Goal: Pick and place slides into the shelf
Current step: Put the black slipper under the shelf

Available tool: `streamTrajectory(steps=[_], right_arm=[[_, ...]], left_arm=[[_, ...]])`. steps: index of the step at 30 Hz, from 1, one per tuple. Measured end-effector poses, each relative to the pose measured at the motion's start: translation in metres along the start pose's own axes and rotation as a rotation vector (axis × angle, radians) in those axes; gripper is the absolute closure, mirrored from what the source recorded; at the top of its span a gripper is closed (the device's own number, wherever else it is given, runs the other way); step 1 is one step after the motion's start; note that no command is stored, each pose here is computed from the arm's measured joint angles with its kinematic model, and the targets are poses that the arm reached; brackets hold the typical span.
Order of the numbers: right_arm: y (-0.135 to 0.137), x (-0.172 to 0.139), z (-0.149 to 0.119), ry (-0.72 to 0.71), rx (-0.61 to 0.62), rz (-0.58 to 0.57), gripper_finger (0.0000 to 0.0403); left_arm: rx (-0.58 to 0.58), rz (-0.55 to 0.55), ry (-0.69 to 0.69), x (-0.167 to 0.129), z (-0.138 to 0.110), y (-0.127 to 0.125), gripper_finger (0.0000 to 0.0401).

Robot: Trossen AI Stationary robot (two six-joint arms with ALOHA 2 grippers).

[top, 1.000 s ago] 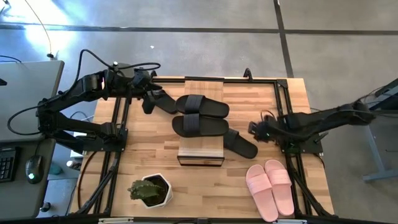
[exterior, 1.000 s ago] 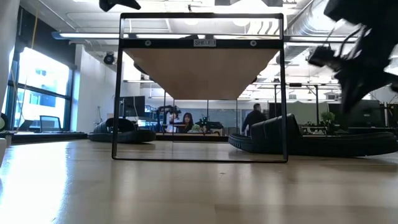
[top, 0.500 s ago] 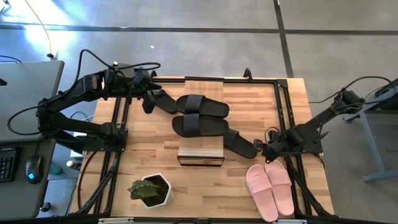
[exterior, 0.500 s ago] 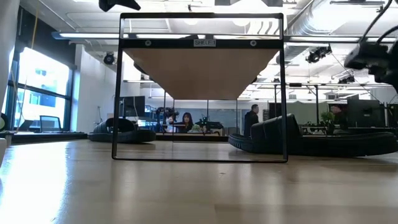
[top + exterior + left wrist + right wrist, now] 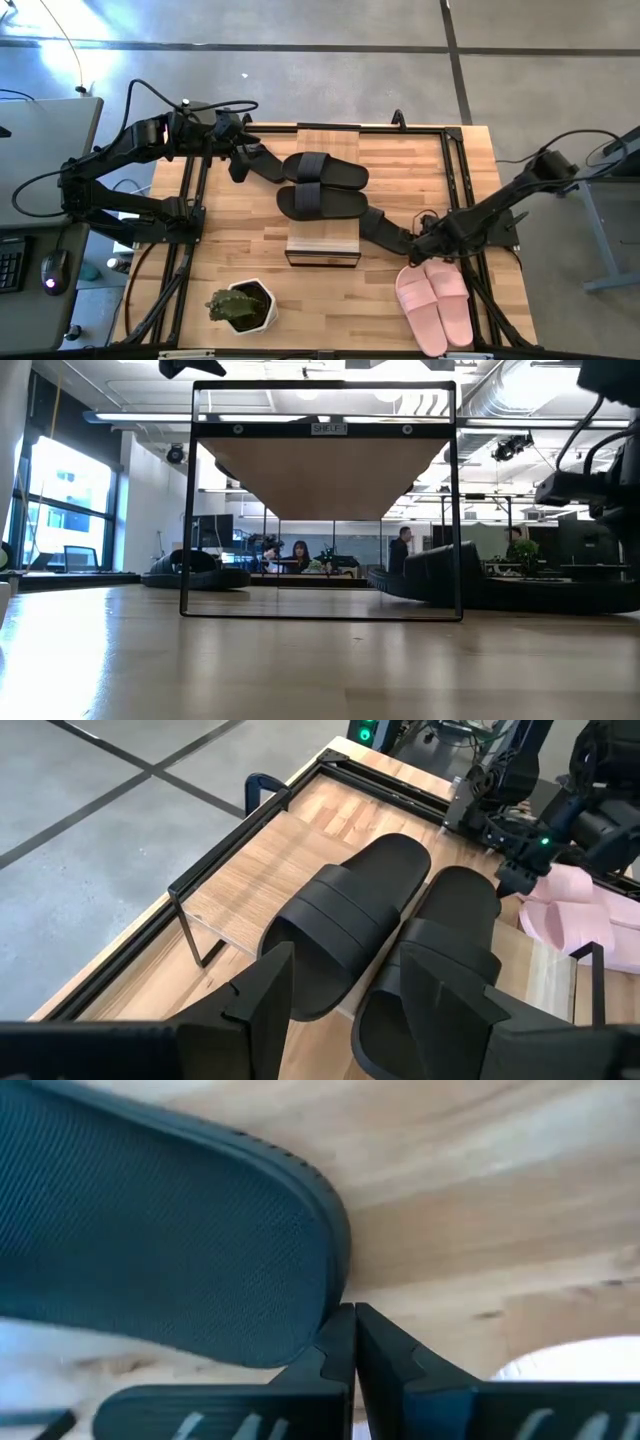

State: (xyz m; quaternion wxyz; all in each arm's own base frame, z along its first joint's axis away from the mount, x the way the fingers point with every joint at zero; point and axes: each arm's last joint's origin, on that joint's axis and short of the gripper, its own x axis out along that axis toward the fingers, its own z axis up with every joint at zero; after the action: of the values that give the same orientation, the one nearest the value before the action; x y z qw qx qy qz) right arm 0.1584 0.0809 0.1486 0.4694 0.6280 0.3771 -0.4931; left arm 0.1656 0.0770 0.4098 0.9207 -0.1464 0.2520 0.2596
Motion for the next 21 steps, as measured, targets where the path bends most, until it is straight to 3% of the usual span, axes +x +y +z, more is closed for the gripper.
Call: streamTrajectory(steps=[9,21], right_arm=[[0.014,0.003,0.016,-0.134,0.052,0.088,0.0403],[0.042,0.004,0.035,-0.157,0.022,0.222,0.0403]], left_arm=[[0.000,0.000,0.000,0.000,0.000,0.000,0.0233],[0.000,0.010,-0.002,0.000,0.000,0.000,0.0233]])
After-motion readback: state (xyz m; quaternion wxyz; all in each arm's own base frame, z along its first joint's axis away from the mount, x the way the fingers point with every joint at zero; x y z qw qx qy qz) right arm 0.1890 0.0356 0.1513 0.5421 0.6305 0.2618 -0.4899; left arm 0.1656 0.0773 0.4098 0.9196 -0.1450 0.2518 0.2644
